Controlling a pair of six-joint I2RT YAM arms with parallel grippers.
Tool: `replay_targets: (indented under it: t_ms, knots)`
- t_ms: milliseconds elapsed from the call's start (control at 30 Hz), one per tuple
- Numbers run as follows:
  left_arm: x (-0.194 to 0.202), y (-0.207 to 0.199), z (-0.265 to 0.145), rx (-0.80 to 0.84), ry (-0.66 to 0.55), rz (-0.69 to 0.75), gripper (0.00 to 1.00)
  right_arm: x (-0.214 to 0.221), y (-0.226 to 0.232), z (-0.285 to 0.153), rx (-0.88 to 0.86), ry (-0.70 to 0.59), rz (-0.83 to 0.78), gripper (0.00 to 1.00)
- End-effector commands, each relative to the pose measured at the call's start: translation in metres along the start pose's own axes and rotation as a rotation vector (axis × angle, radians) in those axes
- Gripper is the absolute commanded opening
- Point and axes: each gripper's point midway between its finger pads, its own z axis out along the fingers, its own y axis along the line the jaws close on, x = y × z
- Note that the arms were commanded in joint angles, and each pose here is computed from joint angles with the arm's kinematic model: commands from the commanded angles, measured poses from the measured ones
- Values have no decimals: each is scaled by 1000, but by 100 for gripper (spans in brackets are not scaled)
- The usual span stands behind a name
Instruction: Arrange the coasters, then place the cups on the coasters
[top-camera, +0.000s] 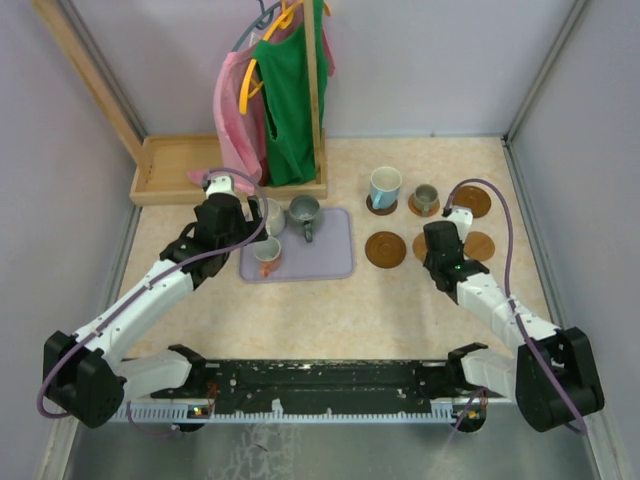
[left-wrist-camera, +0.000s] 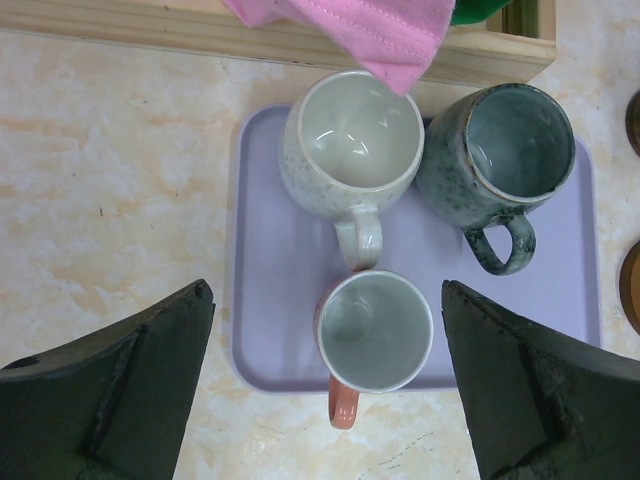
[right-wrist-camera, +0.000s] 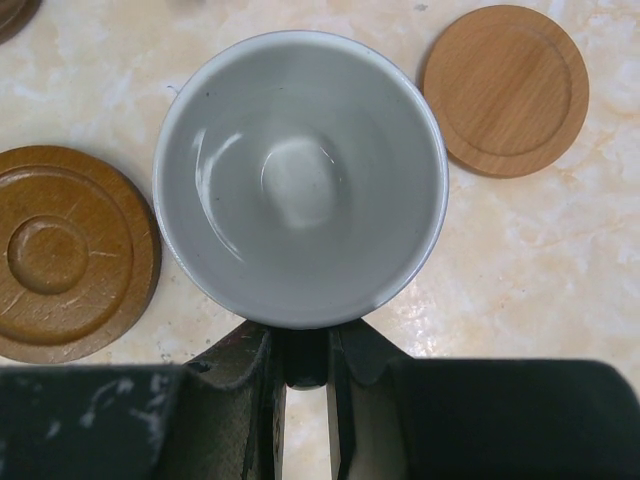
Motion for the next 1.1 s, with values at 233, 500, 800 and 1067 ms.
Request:
replay_targets:
  t_ms: [233,500,800,1067]
  knots:
    - [-8,-3,-1,23,-35,-23,100,-37,-25,9,50,-109,141,0]
    - [-9,-2,-2,22,-42,-20,100,-34,-15,13,5,-81,133,0]
    - [-7,-2,-1,20,-36,-21,100,-31,2,10,-68,-67,110,0]
    - [-5,-4,1,24,-28,-29,100,-29,12,13,-74,-58,57,0]
